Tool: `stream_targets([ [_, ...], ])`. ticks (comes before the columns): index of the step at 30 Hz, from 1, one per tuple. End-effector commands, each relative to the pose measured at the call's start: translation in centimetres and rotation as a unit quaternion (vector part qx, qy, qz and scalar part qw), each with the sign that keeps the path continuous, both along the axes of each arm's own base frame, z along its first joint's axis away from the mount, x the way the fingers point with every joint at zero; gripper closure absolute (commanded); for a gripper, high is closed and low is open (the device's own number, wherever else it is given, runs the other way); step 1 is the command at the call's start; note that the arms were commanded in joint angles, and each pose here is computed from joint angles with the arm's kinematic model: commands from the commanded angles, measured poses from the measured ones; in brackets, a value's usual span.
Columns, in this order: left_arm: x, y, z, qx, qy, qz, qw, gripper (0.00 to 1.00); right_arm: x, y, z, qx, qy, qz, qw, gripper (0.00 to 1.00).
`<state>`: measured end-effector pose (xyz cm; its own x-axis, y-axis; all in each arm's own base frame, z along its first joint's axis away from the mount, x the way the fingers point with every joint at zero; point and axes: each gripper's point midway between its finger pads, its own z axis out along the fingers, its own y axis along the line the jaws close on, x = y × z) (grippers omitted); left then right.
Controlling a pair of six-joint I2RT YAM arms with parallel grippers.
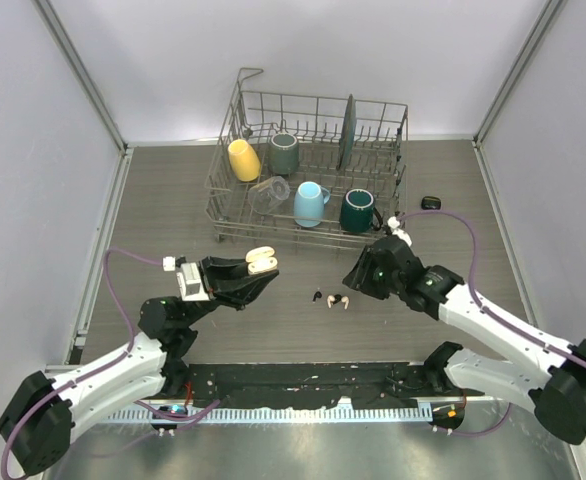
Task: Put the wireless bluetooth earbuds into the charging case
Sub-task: Pick up the earbud from the center of the board.
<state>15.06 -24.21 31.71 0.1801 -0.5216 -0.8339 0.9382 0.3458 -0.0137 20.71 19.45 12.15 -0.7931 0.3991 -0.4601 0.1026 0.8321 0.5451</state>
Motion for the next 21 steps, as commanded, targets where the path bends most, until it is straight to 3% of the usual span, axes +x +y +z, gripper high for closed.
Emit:
stream_targets([
  [1,-0.1,0.5,0.5,-0.009,-0.012,0.012,1.000,0.98,0.6,-0.9,-1.6,-0.062,-0.004,0.019,0.998,0.58],
  [9,-0.2,0.6,0.5,-0.008,-0.009,0.013,1.000,0.99,1.3,-1.1,-3.6,-0.129,0.014,0.042,0.991,0.63],
  [21,-0.4,0.8,0.5,-0.010,-0.010,0.013,1.000,1.00,1.5,0.3,-5.1,-0.164,0.023,0.074,0.983,0.63],
])
